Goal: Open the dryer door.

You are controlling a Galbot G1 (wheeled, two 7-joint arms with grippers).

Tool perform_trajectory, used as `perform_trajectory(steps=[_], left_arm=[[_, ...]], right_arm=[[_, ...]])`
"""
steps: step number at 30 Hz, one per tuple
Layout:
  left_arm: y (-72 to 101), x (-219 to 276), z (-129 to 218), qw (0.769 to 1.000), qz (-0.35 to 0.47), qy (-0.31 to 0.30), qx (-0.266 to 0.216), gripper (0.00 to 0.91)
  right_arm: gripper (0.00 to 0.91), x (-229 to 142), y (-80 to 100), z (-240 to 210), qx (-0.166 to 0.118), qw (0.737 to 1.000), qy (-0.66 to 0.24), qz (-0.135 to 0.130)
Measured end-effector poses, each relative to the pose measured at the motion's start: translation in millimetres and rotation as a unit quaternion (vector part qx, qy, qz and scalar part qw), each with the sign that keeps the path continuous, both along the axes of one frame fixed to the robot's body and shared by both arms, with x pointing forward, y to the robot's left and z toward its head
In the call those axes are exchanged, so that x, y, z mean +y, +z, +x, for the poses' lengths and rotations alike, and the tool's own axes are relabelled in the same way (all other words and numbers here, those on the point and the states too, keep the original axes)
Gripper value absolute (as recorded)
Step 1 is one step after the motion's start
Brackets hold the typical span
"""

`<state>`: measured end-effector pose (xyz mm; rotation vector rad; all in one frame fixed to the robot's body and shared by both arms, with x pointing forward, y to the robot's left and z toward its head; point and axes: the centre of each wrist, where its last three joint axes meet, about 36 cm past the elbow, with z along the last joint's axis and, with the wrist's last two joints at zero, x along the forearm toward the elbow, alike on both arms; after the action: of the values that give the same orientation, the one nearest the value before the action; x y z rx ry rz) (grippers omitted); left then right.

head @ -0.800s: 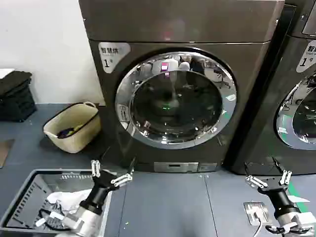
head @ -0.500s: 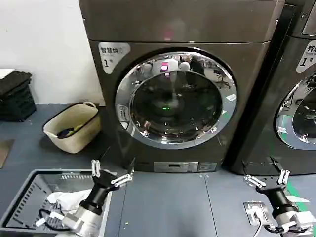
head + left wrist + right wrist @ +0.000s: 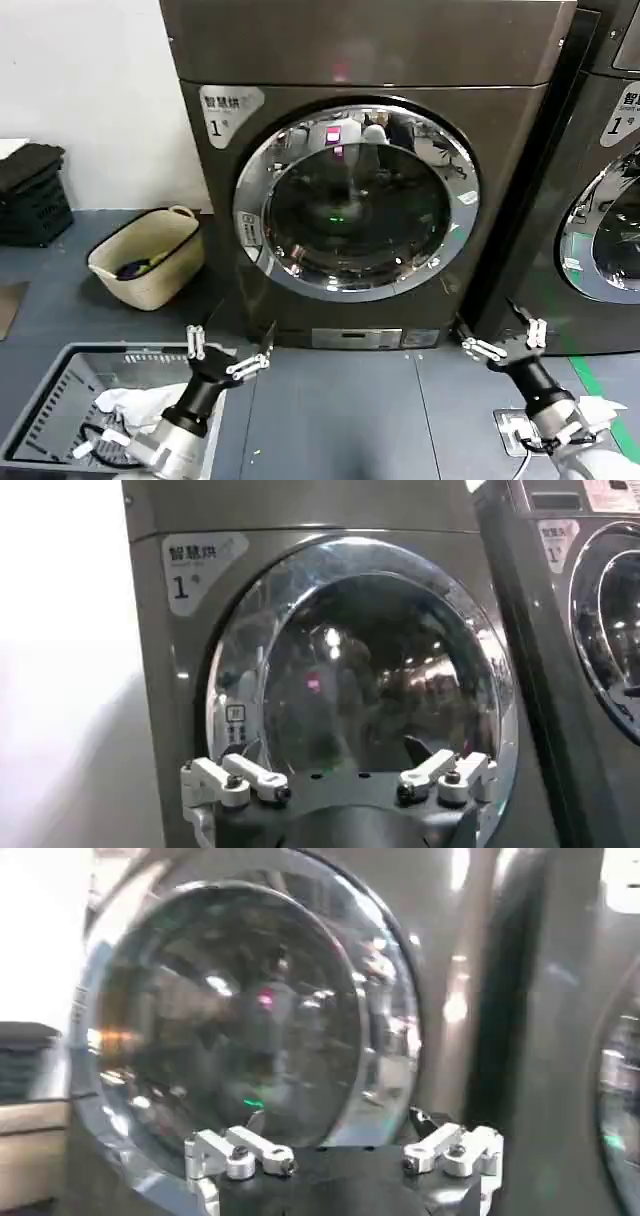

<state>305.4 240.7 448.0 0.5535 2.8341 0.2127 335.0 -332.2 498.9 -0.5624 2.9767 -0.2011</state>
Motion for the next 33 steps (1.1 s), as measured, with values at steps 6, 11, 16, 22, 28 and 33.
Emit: perform_trajectory(steps=[6,11,16,22,28,33], left_arm=[[1.1,0.6,-2.1,1.0,0.002,-0.001,0.0,0.907],[1.8,0.7,-3.2,1.0,0.003,-0.001,0.0,0.907],[2.1,1.0,-4.0,1.0,0.004,-0.002,0.001,0.907],[2.5,1.8,-4.0,1.0,0.007,-0.004,0.0,0.907],[2.5,1.2,-3.9,1.0,0.006,-0.005,0.0,0.907],[2.5,0.3,-3.8,1.0,0.005,-0.005,0.0,0.907]], right_arm=[[0.907,8.7,11.2,24.8,0.008,0.998,0.054,0.006],[0.907,19.0,19.2,43.4,0.009,0.995,0.102,-0.01],[0.907,30.4,23.6,61.5,0.012,0.99,0.14,-0.018],[0.907,41.9,32.8,86.8,0.003,0.985,0.169,-0.034],[0.907,57.4,38.9,112.2,-0.003,0.983,0.182,-0.032],[0.907,70.8,43.6,130.8,-0.003,0.979,0.201,-0.031]])
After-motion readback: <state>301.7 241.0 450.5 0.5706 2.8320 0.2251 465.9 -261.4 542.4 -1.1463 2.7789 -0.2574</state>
